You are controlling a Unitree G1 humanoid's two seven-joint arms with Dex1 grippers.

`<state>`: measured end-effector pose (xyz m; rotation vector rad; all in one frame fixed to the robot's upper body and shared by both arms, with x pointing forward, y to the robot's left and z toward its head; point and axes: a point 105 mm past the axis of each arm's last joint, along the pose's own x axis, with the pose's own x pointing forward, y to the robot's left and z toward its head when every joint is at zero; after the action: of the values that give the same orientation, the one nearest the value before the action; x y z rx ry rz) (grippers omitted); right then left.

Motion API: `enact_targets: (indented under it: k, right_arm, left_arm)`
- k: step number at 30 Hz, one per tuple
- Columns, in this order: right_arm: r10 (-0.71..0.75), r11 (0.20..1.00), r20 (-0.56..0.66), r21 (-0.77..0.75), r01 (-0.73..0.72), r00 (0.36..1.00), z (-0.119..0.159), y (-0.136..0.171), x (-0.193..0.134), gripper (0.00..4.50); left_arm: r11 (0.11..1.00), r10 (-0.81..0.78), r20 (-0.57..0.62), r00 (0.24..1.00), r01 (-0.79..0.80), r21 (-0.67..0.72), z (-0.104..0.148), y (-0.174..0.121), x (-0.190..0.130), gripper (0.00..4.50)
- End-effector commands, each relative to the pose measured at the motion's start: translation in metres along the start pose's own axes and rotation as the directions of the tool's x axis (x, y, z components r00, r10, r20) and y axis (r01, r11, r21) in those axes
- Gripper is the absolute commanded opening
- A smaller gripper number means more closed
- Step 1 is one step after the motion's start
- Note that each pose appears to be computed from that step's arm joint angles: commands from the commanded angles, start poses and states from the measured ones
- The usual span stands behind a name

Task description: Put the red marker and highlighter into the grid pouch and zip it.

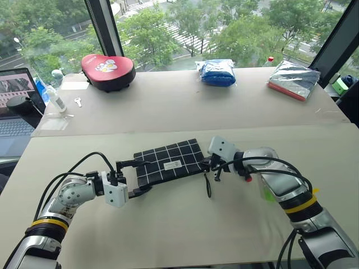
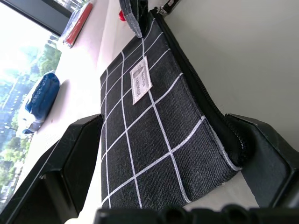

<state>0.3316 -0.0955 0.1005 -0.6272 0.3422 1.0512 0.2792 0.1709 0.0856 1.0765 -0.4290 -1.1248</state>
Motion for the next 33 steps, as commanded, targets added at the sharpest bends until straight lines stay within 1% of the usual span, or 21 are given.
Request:
enact_targets:
  k: [1, 3, 6, 14, 16, 21, 23, 24, 25, 26, 28, 30, 32, 33]
  right_arm:
    - [0.041, 0.999, -0.026, 0.024, -0.040, 0.999, -0.009, 0.010, 0.001, 0.05]
    - [0.038, 0.999, -0.026, 0.025, -0.037, 0.999, -0.010, 0.010, 0.001, 0.05]
    - [0.032, 0.999, -0.026, 0.028, -0.031, 0.999, -0.010, 0.009, 0.000, 0.00]
    - [0.022, 0.999, -0.024, 0.037, -0.021, 0.999, -0.011, 0.007, -0.001, 0.00]
    - [0.022, 0.999, -0.023, 0.039, -0.021, 1.000, -0.010, 0.007, -0.001, 0.00]
    - [0.015, 0.998, -0.006, 0.060, -0.014, 1.000, -0.008, 0.004, -0.001, 0.00]
    - [0.003, 0.997, 0.013, 0.073, -0.004, 1.000, -0.005, 0.000, -0.002, 0.59]
    - [-0.008, 0.996, 0.025, 0.087, 0.006, 1.000, -0.004, -0.003, -0.003, 0.81]
    - [-0.011, 0.995, 0.047, 0.096, 0.006, 0.999, 0.000, -0.005, -0.005, 1.20]
    - [-0.023, 0.992, 0.076, 0.123, 0.013, 0.997, 0.004, -0.009, -0.007, 1.44]
    - [-0.056, 0.983, 0.148, 0.179, 0.029, 0.987, 0.018, -0.020, -0.015, 2.20]
    - [-0.143, 0.949, 0.236, 0.309, 0.066, 0.961, 0.034, -0.043, -0.029, 2.88]
    - [-0.196, 0.905, 0.335, 0.424, 0.039, 0.922, 0.051, -0.062, -0.051, 3.54]
    - [-0.207, 0.896, 0.380, 0.444, 0.018, 0.902, 0.059, -0.068, -0.064, 3.54]
  left_arm:
    - [0.997, -0.073, -0.010, 0.997, 0.073, -0.016, -0.007, -0.020, 0.004, 4.50]
    - [0.997, -0.073, 0.005, 0.997, 0.073, -0.007, -0.006, -0.020, 0.005, 4.50]
    - [0.997, -0.083, 0.032, 0.996, 0.083, 0.000, -0.004, -0.023, 0.008, 3.76]
    - [0.992, -0.122, 0.098, 0.988, 0.123, 0.002, 0.005, -0.031, 0.014, 0.70]
    - [0.992, -0.125, 0.109, 0.986, 0.126, 0.001, 0.007, -0.030, 0.015, 0.03]
    - [0.993, -0.121, 0.136, 0.983, 0.122, -0.001, 0.012, -0.025, 0.018, 0.01]
    - [0.993, -0.117, 0.142, 0.983, 0.119, -0.010, 0.013, -0.023, 0.019, 0.00]
    - [0.992, -0.117, 0.144, 0.983, 0.121, -0.020, 0.014, -0.022, 0.019, 0.00]
    - [0.992, -0.118, 0.141, 0.983, 0.124, -0.035, 0.013, -0.021, 0.019, 0.00]
    - [0.992, -0.106, 0.139, 0.985, 0.115, -0.056, 0.013, -0.019, 0.020, 0.00]
    - [0.991, -0.045, 0.131, 0.990, 0.061, -0.121, 0.011, -0.008, 0.020, 0.00]
    - [0.985, -0.003, 0.123, 0.992, 0.024, -0.173, 0.010, 0.001, 0.021, 0.00]
    - [0.972, 0.053, 0.109, 0.993, -0.026, -0.232, 0.008, 0.012, 0.022, 0.00]
    - [0.964, 0.080, 0.098, 0.992, -0.052, -0.261, 0.007, 0.018, 0.023, 0.00]
